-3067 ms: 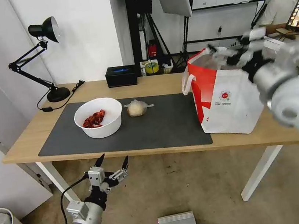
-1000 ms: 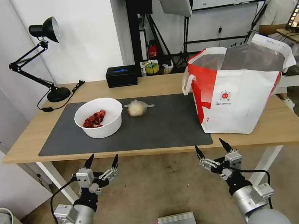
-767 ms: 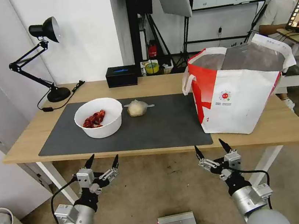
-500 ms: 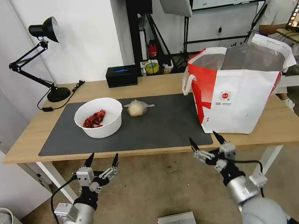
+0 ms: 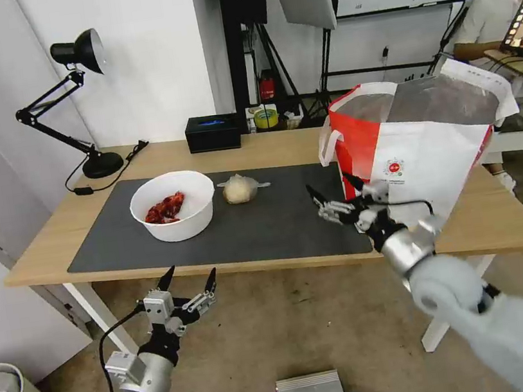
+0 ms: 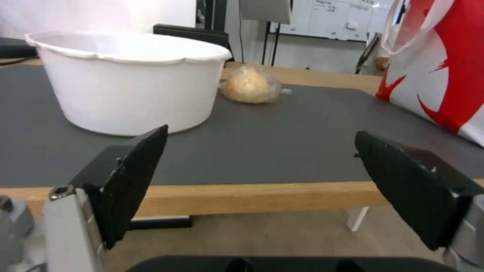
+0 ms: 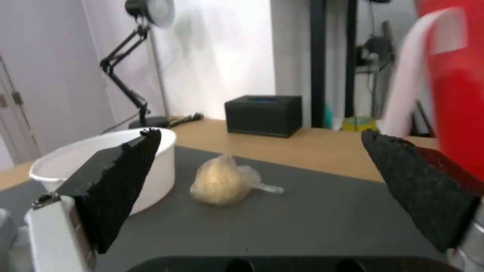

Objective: Pick up the trash from the table and place it into the takeout bag.

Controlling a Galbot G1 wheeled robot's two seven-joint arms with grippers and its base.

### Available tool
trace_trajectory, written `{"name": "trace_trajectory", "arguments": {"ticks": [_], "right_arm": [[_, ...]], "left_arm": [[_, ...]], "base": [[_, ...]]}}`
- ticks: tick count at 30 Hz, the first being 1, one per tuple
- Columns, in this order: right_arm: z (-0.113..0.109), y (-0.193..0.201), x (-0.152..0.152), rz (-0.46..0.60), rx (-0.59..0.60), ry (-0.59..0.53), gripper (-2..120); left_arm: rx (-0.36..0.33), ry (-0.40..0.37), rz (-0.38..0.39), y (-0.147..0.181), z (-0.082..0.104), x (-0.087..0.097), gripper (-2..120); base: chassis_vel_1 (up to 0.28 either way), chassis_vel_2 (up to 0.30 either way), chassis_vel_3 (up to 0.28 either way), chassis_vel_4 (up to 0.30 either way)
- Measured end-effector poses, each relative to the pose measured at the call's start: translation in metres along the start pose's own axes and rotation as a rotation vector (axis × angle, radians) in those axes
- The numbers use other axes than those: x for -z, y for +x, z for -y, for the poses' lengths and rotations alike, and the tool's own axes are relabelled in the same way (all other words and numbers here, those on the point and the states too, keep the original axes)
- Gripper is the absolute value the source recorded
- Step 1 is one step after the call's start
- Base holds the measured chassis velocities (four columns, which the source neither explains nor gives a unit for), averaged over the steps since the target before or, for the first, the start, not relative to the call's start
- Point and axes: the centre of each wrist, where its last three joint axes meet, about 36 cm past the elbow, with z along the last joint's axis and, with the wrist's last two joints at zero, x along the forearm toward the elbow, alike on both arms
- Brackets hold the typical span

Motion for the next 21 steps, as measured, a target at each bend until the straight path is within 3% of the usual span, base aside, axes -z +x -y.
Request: {"name": "trace_trajectory", "arguments": {"ticks": [5, 11, 21], "right_arm": [[0.005, -0.044, -0.013, -0.047, 0.020, -0.015, 100], [0.004, -0.110, -0.007, -0.125, 0.048, 0.000, 100], [-0.009, -0.176, -0.004, -0.291, 0.066, 0.040, 100]], "left_arm": [[0.010, 0.005, 0.005, 0.000, 0.000, 0.000, 100], [0.030, 0.004, 0.002, 0.004, -0.002, -0.001, 100], [0.044, 0.002, -0.006, 0.006, -0.003, -0.004, 100]], "base": [[0.000, 0.000, 0.000, 0.000], [0.000, 0.000, 0.000, 0.000], [0.000, 0.000, 0.000, 0.000]]}}
